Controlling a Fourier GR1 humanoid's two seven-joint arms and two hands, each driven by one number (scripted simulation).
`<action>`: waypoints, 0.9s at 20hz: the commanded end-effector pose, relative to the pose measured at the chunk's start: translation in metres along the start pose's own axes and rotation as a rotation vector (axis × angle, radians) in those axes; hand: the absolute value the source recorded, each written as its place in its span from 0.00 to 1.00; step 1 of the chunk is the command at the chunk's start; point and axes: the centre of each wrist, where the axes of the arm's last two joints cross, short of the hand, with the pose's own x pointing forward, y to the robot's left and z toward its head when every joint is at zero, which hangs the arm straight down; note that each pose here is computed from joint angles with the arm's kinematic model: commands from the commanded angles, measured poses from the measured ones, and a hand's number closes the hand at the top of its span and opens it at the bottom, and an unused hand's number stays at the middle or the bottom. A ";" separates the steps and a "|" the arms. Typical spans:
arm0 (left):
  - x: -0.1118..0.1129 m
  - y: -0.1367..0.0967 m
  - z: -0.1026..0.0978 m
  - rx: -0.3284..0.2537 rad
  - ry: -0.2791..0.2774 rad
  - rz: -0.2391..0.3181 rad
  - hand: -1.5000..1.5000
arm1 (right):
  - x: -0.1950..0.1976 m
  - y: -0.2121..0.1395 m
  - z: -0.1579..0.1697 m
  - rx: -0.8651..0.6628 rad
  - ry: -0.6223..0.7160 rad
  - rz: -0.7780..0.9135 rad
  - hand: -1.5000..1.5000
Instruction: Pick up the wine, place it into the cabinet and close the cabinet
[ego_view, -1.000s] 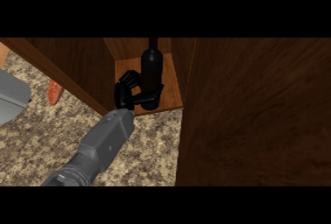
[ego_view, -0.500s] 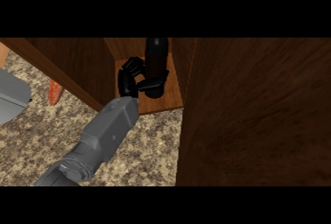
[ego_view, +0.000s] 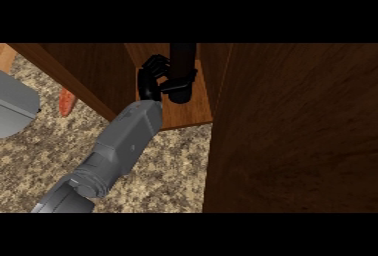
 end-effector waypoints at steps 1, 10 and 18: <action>0.004 -0.002 -0.002 0.023 0.029 0.005 1.00 | 0.001 0.001 0.003 -0.003 -0.019 -0.005 0.00; 0.007 0.013 -0.012 0.046 -0.039 -0.157 1.00 | 0.005 -0.002 0.009 0.014 -0.019 -0.017 0.00; 0.006 0.037 -0.022 0.108 -0.136 -0.407 1.00 | 0.003 0.001 0.003 0.017 -0.024 -0.001 0.00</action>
